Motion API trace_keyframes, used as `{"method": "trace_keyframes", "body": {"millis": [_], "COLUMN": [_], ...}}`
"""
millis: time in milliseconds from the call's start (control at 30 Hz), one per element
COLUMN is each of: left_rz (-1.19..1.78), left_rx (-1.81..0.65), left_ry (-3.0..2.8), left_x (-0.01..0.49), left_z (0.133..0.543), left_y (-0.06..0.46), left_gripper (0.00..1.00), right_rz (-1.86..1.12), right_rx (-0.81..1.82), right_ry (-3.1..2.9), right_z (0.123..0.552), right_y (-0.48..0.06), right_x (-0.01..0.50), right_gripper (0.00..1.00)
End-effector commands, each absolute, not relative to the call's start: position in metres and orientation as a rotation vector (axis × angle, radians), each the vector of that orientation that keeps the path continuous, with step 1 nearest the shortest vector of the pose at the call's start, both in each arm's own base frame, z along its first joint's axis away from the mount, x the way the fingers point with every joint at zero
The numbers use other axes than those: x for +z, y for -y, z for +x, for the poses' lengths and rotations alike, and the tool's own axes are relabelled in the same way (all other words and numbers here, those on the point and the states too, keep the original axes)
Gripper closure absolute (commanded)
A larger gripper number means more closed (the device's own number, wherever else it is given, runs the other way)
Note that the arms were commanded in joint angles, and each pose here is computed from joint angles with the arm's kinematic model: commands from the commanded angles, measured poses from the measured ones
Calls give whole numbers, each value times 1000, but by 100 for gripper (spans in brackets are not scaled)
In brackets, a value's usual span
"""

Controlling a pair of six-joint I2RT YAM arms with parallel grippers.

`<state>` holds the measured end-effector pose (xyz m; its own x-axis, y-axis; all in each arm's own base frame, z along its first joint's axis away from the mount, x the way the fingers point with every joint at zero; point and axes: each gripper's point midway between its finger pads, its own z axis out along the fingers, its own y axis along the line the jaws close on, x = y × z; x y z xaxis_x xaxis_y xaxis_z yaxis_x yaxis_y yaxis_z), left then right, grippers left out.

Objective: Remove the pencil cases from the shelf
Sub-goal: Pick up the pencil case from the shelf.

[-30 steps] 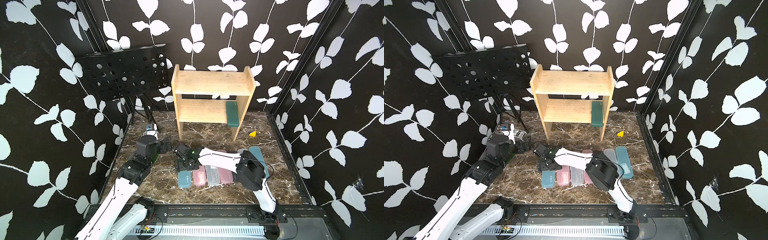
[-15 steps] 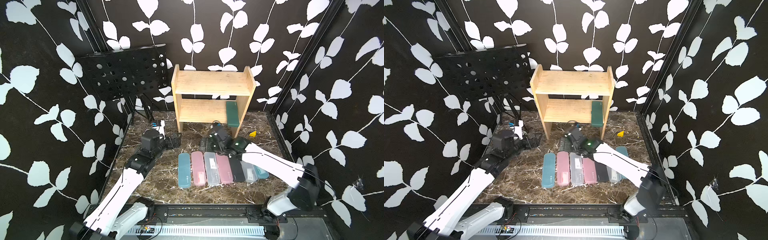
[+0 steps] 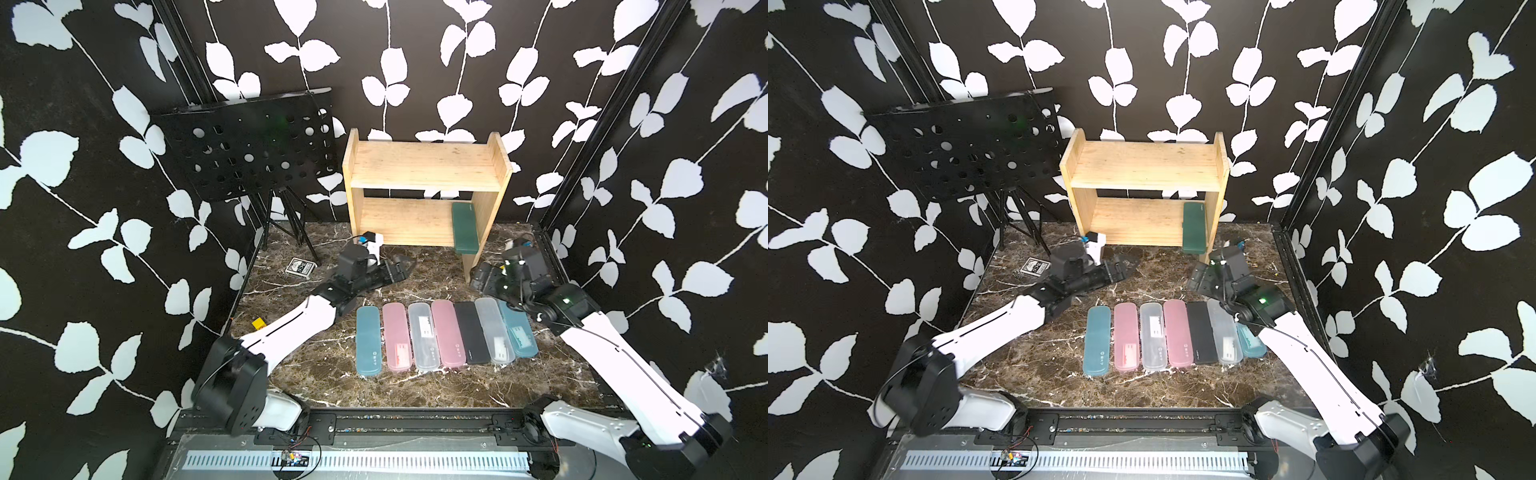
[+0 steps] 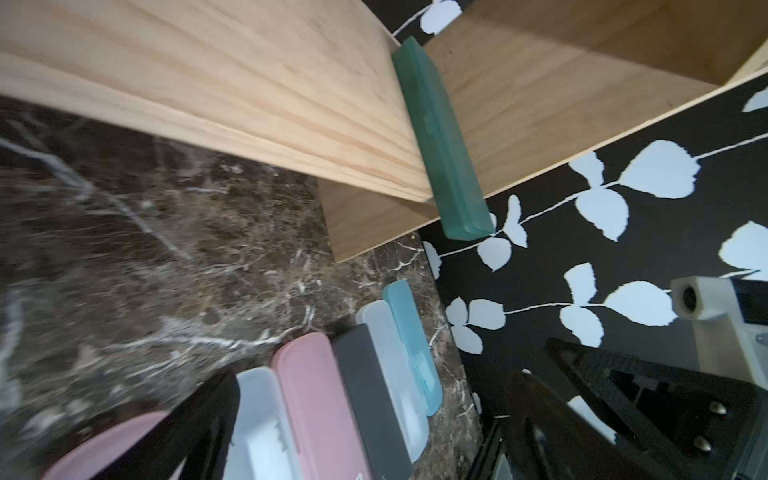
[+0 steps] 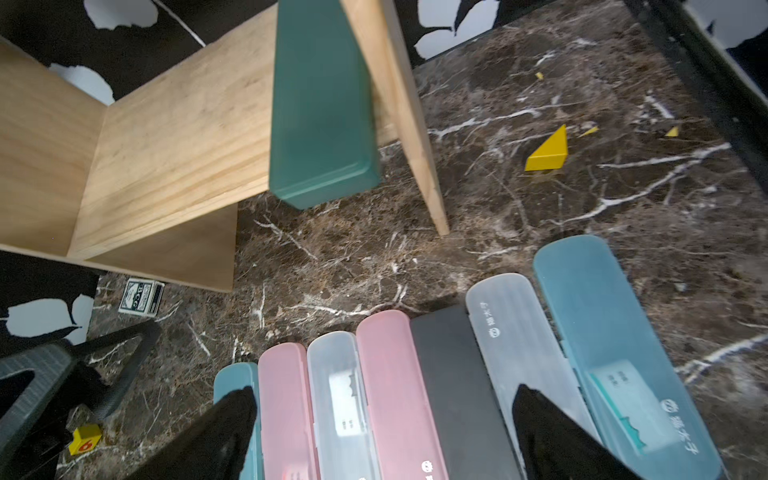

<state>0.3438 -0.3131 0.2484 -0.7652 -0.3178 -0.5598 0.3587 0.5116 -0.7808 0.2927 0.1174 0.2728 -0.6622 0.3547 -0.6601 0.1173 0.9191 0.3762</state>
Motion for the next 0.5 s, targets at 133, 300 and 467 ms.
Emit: {"method": "trace_keyframes", "body": {"millis": [133, 300, 467], "left_rz": [41, 32, 13], "left_rx": [-1446, -1524, -1561], "left_ry": [-1895, -1881, -1868], "left_x": [297, 295, 289], "left_z": [369, 378, 386], "left_y": [375, 420, 446], "left_gripper": [1, 1, 3], "right_rz": [390, 406, 415], "right_rx": [380, 404, 439], "right_ry": [-2302, -2309, -2310], "right_z": [280, 281, 284], "right_y": [-81, -74, -71], "right_x": [270, 269, 267], "right_gripper": [0, 0, 0]}}
